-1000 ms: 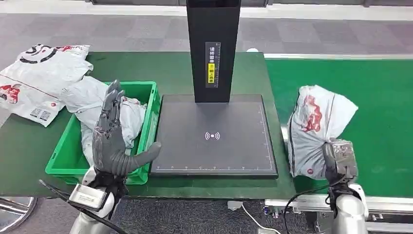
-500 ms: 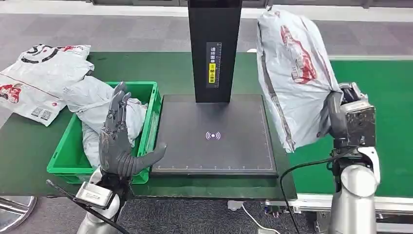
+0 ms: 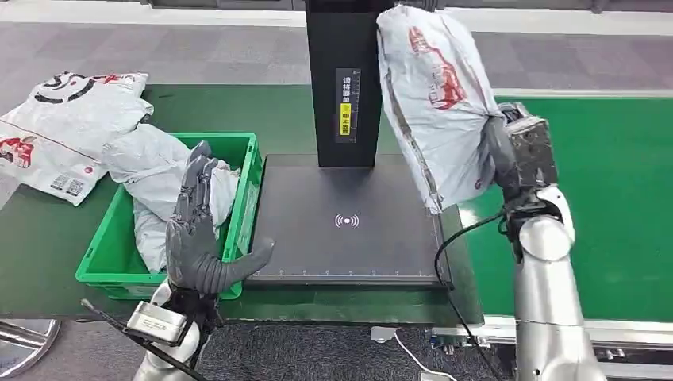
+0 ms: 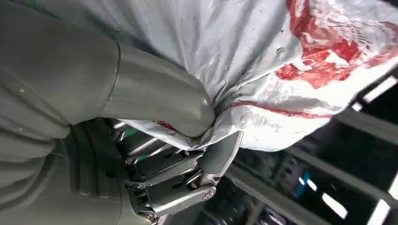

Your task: Moved the parcel from conveyor to table for the left to box.

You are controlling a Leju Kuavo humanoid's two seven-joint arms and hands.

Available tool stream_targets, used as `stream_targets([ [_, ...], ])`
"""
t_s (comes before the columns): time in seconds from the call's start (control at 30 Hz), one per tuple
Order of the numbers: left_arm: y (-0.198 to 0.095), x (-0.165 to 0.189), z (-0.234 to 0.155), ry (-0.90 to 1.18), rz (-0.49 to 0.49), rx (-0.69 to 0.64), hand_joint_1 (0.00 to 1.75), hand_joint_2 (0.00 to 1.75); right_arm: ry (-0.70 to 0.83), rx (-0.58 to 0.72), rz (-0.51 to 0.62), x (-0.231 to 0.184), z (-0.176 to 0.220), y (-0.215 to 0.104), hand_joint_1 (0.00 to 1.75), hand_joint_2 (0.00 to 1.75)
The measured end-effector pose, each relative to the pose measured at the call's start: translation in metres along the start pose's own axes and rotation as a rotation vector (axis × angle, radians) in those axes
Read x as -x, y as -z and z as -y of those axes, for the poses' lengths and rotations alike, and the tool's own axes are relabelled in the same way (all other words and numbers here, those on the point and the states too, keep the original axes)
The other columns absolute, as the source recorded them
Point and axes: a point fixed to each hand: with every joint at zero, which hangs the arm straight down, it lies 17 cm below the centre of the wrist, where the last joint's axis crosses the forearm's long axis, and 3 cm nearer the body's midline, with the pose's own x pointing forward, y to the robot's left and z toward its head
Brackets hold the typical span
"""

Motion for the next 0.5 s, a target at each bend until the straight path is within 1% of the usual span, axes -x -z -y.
stream_targets([
  [0.17,0.0,0.001,0.001,-0.006,-0.004,0.0,0.0,1.75,-0.016,-0.07,-0.055,0.022,-0.029,0.004,1.75,1.75],
  [0.23,-0.001,0.002,0.003,-0.011,-0.005,0.006,0.0,1.75,-0.021,-0.118,-0.094,0.035,-0.046,0.003,1.75,1.75],
  [0.43,-0.001,0.002,0.003,-0.012,-0.006,0.006,0.0,1.75,-0.022,-0.125,-0.099,0.037,-0.048,0.002,1.75,1.75],
  [0.5,-0.002,0.003,0.003,-0.02,-0.006,0.004,0.0,1.75,-0.019,-0.172,-0.126,0.048,-0.067,0.0,1.75,1.75],
])
